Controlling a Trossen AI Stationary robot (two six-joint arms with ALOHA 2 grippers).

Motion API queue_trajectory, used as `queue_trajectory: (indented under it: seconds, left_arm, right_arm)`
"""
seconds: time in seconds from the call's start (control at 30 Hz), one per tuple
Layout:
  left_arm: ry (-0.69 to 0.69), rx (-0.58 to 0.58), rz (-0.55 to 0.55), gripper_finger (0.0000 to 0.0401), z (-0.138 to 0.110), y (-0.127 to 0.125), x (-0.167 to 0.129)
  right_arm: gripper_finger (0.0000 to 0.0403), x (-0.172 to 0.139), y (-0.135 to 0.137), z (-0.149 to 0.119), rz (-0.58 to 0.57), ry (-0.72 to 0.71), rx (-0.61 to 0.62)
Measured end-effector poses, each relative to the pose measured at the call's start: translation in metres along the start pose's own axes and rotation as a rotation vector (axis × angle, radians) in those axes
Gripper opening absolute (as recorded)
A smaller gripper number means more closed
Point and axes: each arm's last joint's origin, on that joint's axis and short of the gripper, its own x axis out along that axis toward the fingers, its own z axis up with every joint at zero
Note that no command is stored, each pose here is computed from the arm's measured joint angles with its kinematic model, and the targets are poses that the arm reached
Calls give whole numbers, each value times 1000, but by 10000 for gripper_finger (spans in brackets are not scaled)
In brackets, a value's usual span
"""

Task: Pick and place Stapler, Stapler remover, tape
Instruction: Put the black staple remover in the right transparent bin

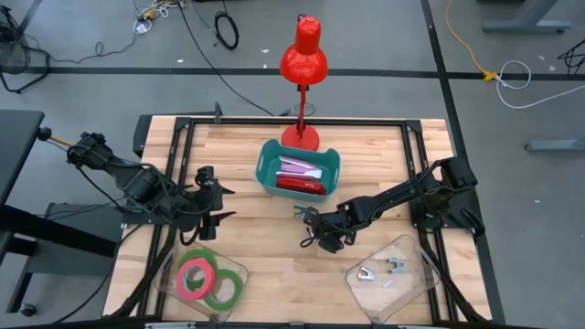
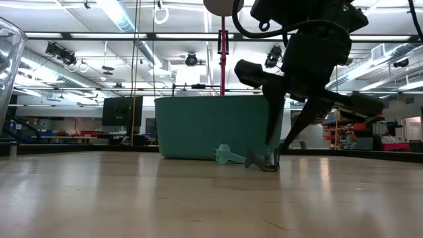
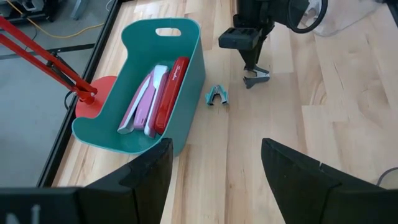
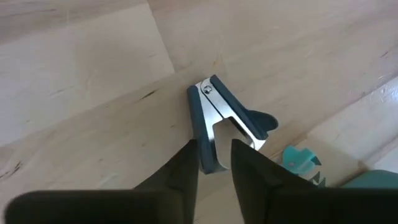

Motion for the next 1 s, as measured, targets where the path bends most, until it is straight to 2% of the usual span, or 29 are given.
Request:
queue_trajectory:
  seconds: [0.4,1.0]
  left_arm:
    - [0,0,0,248,0,0,0]
    - [0,0,0,248,0,0,0]
  right_arm:
    - [7,0,0,0,0,0,0]
    - [2,-5,-1,0,-16,-3,54]
